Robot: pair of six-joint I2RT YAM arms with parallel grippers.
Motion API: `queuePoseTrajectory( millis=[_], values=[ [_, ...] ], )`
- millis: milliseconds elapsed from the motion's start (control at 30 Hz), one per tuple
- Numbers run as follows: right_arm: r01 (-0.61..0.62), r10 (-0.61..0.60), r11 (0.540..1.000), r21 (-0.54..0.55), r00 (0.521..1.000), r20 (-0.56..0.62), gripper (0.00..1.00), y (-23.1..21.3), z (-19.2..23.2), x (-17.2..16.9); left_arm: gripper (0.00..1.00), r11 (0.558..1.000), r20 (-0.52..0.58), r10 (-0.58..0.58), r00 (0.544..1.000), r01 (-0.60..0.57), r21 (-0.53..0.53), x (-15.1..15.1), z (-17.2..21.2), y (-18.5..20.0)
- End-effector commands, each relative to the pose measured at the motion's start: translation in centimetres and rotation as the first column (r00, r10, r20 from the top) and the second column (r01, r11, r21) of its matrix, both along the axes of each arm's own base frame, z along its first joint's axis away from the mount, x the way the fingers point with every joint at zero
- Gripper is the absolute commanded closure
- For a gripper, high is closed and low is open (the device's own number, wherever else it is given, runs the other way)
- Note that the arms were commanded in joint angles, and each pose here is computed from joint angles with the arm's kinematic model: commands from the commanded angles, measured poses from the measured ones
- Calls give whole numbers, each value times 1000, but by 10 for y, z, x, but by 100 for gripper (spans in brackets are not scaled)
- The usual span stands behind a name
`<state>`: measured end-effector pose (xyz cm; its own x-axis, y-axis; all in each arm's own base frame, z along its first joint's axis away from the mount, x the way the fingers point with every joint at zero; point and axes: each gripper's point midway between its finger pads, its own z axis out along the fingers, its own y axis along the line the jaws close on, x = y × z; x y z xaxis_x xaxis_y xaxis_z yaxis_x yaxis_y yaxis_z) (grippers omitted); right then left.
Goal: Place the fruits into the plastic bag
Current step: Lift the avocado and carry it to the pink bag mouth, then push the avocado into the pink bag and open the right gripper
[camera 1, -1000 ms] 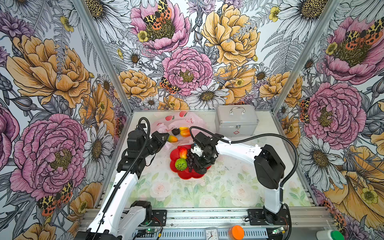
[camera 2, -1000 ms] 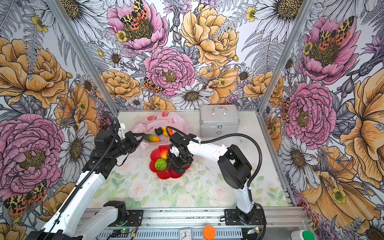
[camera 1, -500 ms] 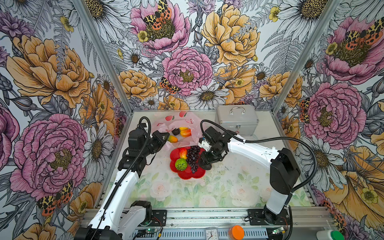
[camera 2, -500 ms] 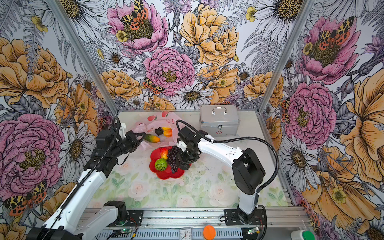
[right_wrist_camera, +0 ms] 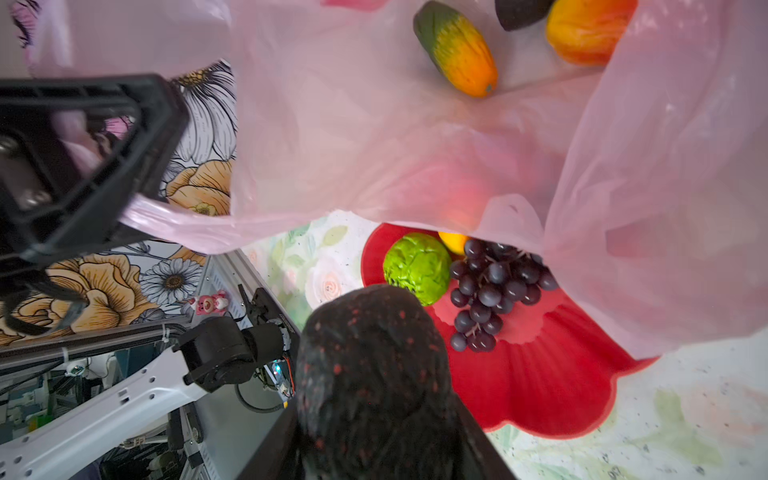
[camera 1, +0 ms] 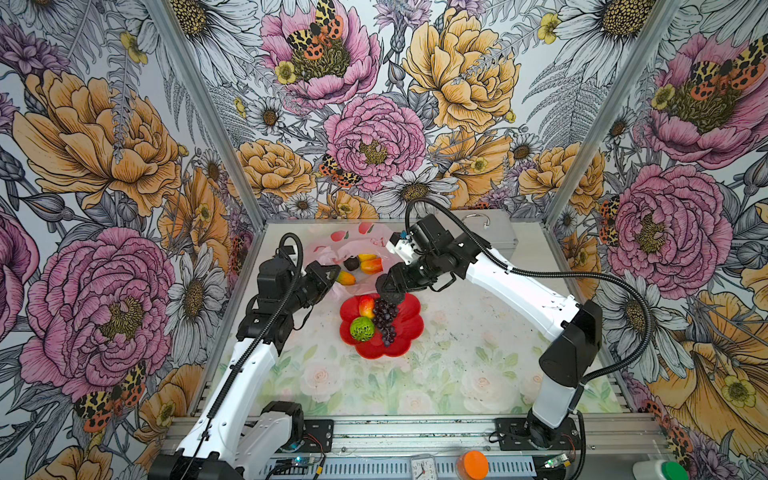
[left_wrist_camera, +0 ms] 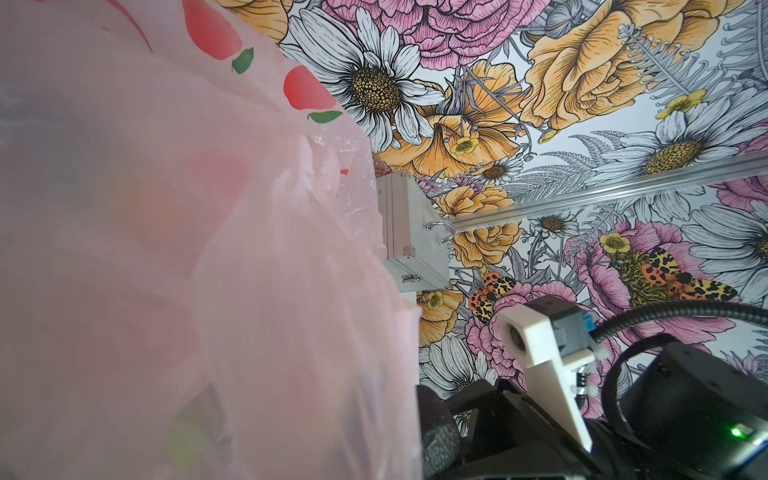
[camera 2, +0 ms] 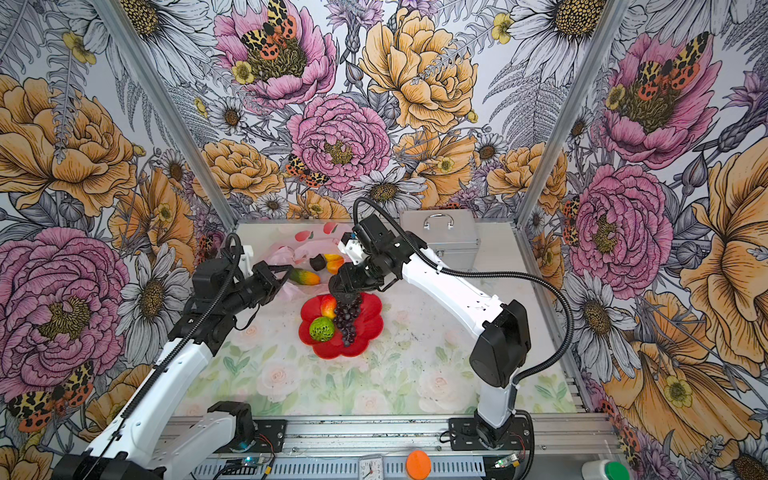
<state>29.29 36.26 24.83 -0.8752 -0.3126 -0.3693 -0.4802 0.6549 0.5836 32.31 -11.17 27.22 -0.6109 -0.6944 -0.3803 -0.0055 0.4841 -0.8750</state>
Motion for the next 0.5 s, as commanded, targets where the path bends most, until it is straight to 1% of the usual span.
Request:
queuePoseTrajectory(
  millis=[0, 233, 467],
  values=[
    [10, -9, 999, 37, 999, -33, 55, 15, -2, 18, 100, 1000, 35, -6, 999, 6, -4, 0, 8, -1],
    [9, -6, 998, 58, 999, -52, 56, 45, -18, 50, 100, 1000, 40, -11, 999, 11, 1, -1, 10, -2],
    [45, -41, 997, 67, 997, -63, 56, 69, -42, 87, 100, 1000, 34, -15, 999, 15, 5, -1, 9, -2]
  ],
)
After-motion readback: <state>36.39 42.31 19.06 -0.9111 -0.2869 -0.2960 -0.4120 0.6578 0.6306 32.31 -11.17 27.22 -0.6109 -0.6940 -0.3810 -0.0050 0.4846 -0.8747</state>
